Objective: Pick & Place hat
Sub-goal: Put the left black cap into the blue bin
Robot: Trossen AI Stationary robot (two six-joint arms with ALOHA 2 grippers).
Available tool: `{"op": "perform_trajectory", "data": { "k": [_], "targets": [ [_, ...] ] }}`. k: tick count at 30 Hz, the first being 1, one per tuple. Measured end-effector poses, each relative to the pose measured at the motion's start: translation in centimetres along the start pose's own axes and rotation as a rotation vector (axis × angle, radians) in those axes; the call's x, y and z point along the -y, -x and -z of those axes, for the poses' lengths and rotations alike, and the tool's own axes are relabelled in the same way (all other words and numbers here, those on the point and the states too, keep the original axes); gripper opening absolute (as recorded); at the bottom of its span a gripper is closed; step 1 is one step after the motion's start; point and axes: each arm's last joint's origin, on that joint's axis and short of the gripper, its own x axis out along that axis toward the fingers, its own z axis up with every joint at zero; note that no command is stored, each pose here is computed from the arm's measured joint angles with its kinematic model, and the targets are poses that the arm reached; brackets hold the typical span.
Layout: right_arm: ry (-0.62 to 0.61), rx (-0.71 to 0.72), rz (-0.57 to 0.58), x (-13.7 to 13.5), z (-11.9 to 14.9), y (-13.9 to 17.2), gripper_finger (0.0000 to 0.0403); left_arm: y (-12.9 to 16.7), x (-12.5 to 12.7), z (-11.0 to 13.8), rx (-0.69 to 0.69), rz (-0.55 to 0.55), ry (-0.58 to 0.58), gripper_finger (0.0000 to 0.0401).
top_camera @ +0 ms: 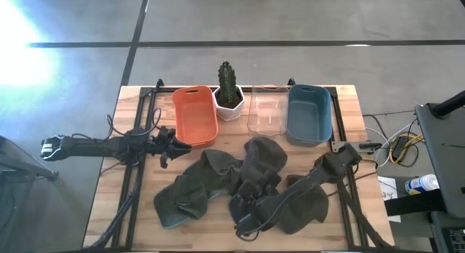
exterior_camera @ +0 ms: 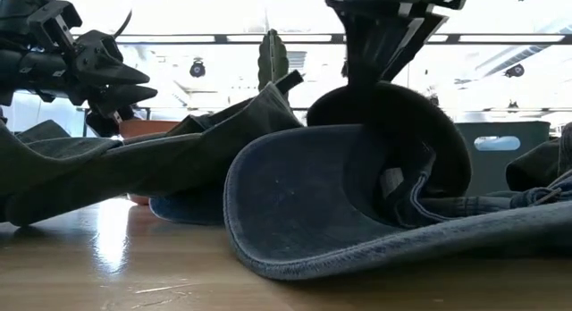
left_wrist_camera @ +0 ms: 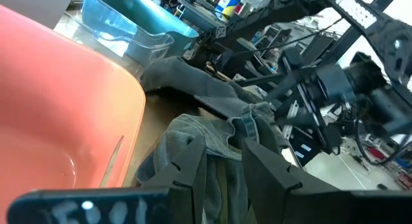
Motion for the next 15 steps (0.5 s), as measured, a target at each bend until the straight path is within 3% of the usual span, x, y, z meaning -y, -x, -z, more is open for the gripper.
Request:
{"op": "perform_trajectory", "data": {
  "k": [10, 15],
  "targets": [
    [-0.103, -0.094, 0.079, 6.7, 0.8, -0.8, 0.0027, 0.0, 0.0, 0.0, 0.0, -0.001, 0.0, 0.0094],
    [-0.253, -0.033, -0.022, 10.4, 0.3, 2.5, 0.0016, 0.0, 0.0, 0.0, -0.004, -0.003, 0.001, 0.0094]
  ]
}}
